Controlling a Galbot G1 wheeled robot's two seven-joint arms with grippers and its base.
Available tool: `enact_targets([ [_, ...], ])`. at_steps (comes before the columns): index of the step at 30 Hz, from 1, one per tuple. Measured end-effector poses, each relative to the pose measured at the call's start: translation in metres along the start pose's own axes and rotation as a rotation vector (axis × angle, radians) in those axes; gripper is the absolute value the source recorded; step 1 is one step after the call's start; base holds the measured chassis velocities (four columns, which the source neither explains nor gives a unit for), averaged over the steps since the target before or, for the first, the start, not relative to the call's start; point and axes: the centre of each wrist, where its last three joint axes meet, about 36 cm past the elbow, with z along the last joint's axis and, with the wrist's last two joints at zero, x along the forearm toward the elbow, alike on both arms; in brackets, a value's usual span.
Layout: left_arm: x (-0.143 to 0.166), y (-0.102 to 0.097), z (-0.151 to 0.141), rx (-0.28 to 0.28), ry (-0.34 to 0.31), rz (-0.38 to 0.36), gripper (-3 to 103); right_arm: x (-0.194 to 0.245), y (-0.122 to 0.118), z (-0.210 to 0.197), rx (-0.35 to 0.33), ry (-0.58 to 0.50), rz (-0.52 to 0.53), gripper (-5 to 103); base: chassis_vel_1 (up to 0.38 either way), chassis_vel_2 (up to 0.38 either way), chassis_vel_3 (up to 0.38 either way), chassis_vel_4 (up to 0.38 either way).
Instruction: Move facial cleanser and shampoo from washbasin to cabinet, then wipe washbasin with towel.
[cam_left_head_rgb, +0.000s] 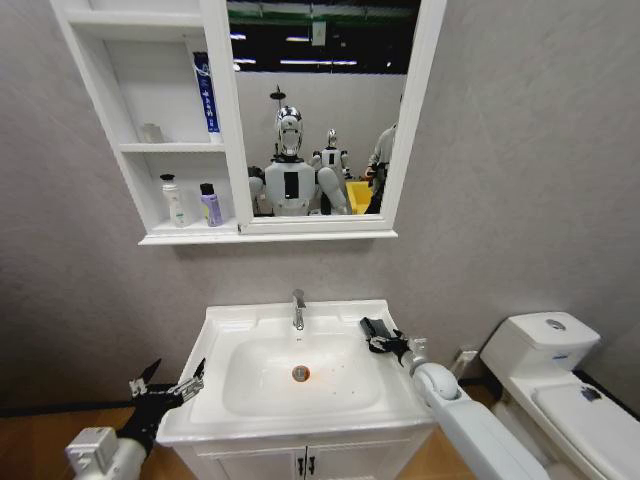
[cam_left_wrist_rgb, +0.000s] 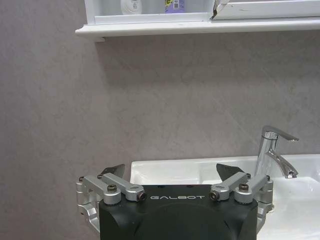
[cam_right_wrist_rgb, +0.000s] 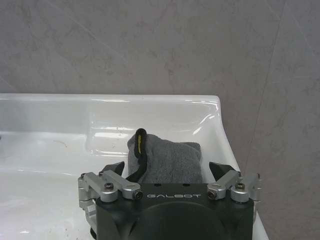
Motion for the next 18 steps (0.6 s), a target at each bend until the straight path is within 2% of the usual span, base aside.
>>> enact_targets([
  [1,0.0,0.0,0.0,0.0,0.0,0.0,100,-0.001,0.0001,0.0008,0.007,0.004,0.001,95,0.0,0.0,0.0,0.0],
  [3,0.0,0.0,0.0,0.0,0.0,0.0,100,-0.0024,0.0003,0.0022,0.015,0.02,0.003,84,0.0,0.0,0.0,0.0],
  [5,0.0,0.0,0.0,0.0,0.0,0.0,100,-0.0027,0.0007,0.0026,0.015,0.027,0.003,84,0.0,0.0,0.0,0.0],
  [6,0.0,0.0,0.0,0.0,0.0,0.0,100,-0.0031,0.0014,0.003,0.015,0.032,0.003,73,0.0,0.0,0.0,0.0],
  [8,0.0,0.0,0.0,0.0,0.0,0.0,100,-0.0033,0.0019,0.0031,0.014,0.035,0.004,73,0.0,0.0,0.0,0.0],
  [9,0.0,0.0,0.0,0.0,0.0,0.0,100,-0.0035,0.0022,0.0031,0.012,0.037,0.006,62,0.0,0.0,0.0,0.0],
  [11,0.0,0.0,0.0,0.0,0.0,0.0,100,-0.0036,0.0024,0.0031,0.01,0.038,0.007,62,0.0,0.0,0.0,0.0],
  [12,0.0,0.0,0.0,0.0,0.0,0.0,100,-0.0039,0.0025,0.0029,0.005,0.038,0.009,51,0.0,0.0,0.0,0.0],
  [14,0.0,0.0,0.0,0.0,0.0,0.0,100,-0.0045,0.0031,0.0019,-0.006,0.039,0.015,51,0.0,0.0,0.0,0.0],
  [15,0.0,0.0,0.0,0.0,0.0,0.0,100,-0.0054,0.0045,0.0008,-0.018,0.043,0.022,41,0.0,0.0,0.0,0.0],
  [17,0.0,0.0,0.0,0.0,0.0,0.0,100,-0.0058,0.0058,0.0002,-0.027,0.048,0.026,41,0.0,0.0,0.0,0.0],
  [18,0.0,0.0,0.0,0.0,0.0,0.0,100,-0.0058,0.006,0.0001,-0.03,0.05,0.027,30,0.0,0.0,0.0,0.0],
])
